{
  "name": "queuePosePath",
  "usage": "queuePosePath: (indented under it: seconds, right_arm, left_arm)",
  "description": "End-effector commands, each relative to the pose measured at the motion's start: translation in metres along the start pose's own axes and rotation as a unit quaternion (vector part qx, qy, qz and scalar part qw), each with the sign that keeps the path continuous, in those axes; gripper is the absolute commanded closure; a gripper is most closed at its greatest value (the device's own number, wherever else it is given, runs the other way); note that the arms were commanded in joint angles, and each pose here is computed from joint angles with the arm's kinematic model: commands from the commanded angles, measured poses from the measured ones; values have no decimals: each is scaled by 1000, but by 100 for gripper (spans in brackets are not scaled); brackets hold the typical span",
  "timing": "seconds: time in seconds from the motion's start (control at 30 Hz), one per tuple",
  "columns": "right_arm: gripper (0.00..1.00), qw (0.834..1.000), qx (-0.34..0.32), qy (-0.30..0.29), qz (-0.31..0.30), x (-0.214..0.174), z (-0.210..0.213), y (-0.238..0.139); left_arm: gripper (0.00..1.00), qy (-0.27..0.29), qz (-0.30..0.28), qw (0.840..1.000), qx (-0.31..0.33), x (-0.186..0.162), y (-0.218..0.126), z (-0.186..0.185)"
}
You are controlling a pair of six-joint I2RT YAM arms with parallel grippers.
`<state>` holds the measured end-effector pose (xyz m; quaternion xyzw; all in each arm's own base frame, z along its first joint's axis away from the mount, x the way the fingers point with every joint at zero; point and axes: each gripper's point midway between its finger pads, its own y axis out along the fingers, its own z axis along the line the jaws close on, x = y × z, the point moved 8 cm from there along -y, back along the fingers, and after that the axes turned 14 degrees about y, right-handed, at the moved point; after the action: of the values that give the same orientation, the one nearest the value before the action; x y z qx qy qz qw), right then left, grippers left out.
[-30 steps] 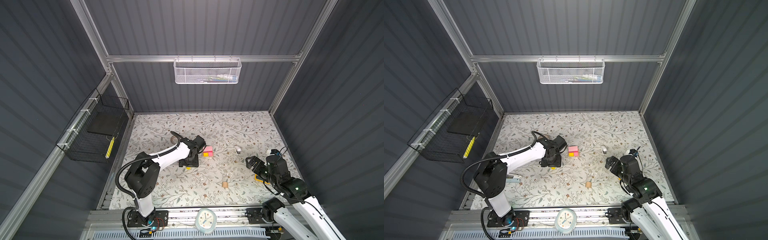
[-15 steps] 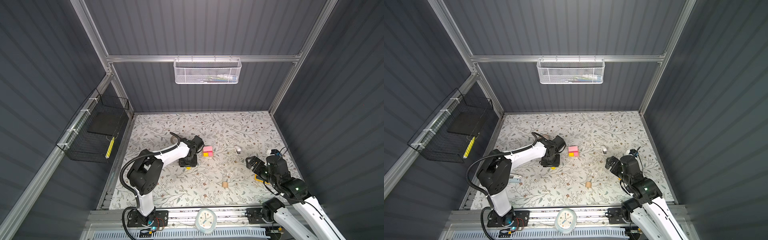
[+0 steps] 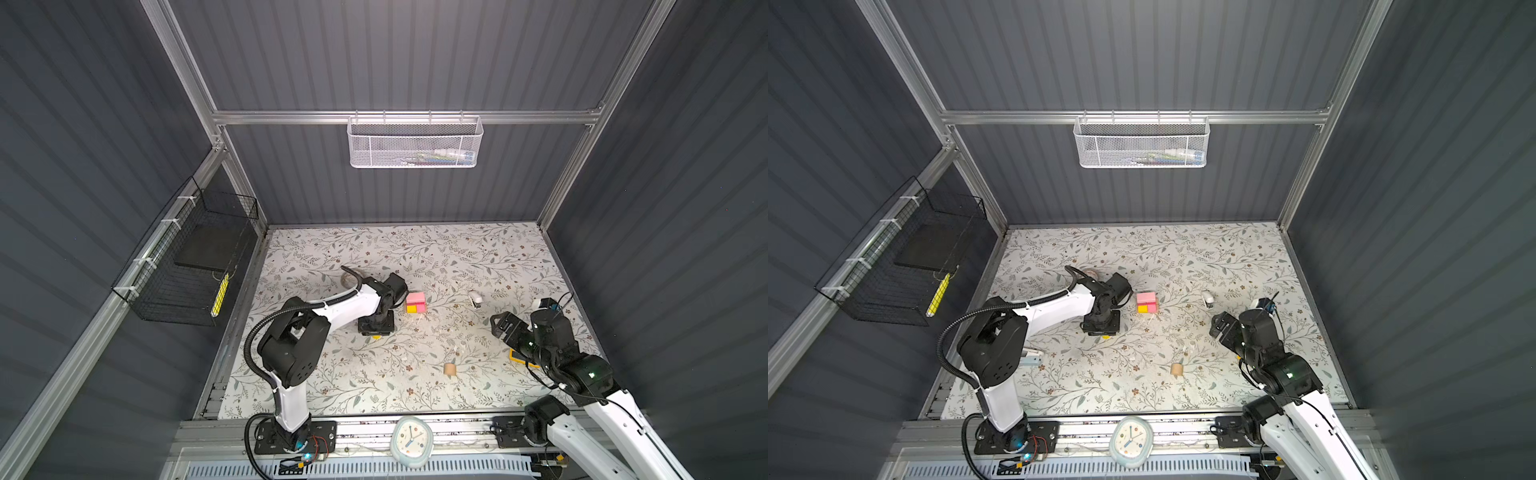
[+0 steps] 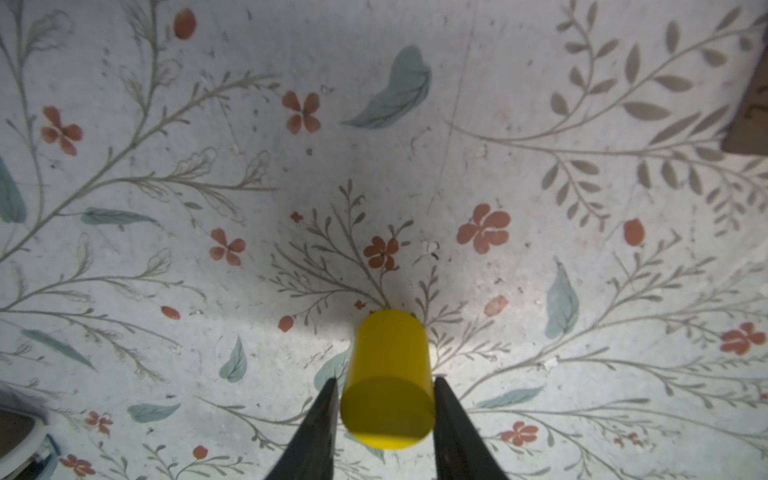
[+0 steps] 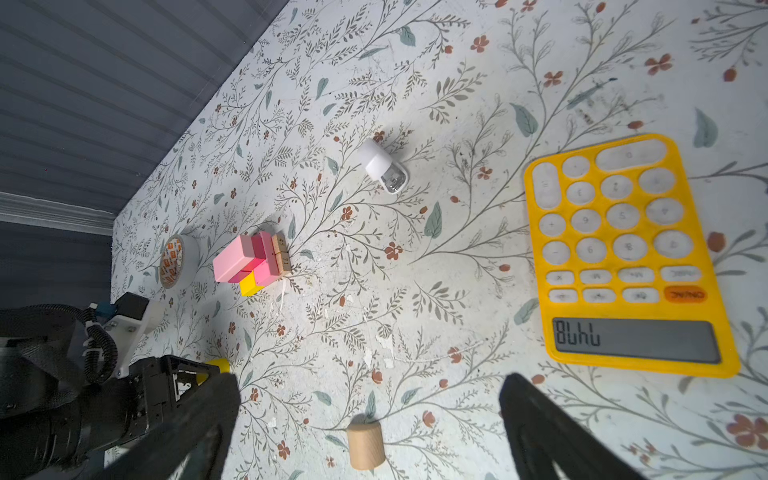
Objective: Build the wood block tower
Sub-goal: 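Lift the yellow cylinder with the left gripper and carry it over the stack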
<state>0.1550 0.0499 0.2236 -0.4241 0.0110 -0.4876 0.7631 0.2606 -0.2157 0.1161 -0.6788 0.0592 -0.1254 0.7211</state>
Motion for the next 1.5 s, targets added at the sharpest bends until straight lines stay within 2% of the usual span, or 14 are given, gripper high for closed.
queuePosePath:
  seconds: [0.0,0.13,0.43,0.57,0.77,0.87,1.07,1.47]
  right_arm:
    - [1,1000,0,3,-3,1,0,0]
    - [1,1000,1,3,-1,1,1,1]
    - [1,1000,2,2,-2,1,1,0]
    - [1,1000,1,1,-2,1,0,0]
    - [1,1000,-3,-4,-4,1,-1,-1]
    - [1,1000,-3,-4,-4,1,-2,-1]
    - [1,1000,-8,-9,-5,1,-3,-2]
    - [1,1000,-16,-18,-12,3,-3,-1]
  left_arm:
    - [62,1,16,1000,2,-3,7,2]
    - [64,1,19,1000,5,-3,9,3]
    - [85,1,15,1000,9,-1,3,4]
    - [91,2,6,999,32,5,-14,9]
    - [95,10,-51,999,10,27,-60,4]
    - [100,21,-61,998,7,38,-79,1]
    - [100,46,-93,994,-21,67,-107,-13]
    - [100,99,-118,986,-59,105,-126,-51]
